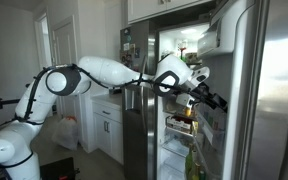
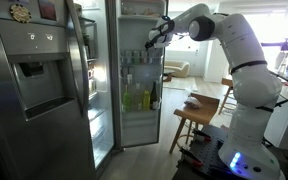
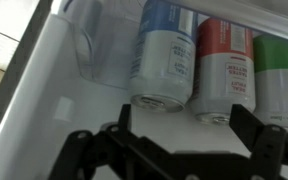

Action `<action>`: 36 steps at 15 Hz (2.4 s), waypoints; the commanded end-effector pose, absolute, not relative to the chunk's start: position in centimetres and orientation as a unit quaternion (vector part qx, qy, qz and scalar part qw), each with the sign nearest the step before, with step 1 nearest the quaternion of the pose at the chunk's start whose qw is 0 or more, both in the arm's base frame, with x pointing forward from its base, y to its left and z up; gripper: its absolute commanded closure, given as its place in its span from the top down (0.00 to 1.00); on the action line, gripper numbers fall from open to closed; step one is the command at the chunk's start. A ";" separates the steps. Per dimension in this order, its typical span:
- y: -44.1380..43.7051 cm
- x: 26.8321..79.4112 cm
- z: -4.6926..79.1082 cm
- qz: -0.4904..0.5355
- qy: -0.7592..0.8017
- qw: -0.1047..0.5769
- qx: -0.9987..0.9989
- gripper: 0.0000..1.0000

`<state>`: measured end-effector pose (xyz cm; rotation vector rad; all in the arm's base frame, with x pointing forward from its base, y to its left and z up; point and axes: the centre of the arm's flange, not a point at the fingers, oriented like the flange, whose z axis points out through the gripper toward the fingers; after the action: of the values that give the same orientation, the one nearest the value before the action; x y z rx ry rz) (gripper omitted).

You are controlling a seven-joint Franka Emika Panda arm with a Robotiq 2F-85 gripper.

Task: Pick up the blue can from the stool and put it in the fridge

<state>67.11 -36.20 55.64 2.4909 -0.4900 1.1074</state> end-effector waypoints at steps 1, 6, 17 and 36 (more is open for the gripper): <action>-31.2 66.7 56.4 0.384 -0.177 0.210 0.882 1.00; -25.1 67.3 56.0 0.369 -0.163 0.244 0.882 1.00; -15.2 64.7 61.9 0.328 -0.139 0.208 0.911 1.00; -11.7 58.7 72.8 0.301 -0.156 0.137 0.931 1.00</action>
<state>58.68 -11.66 72.81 2.6925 -0.4504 0.8723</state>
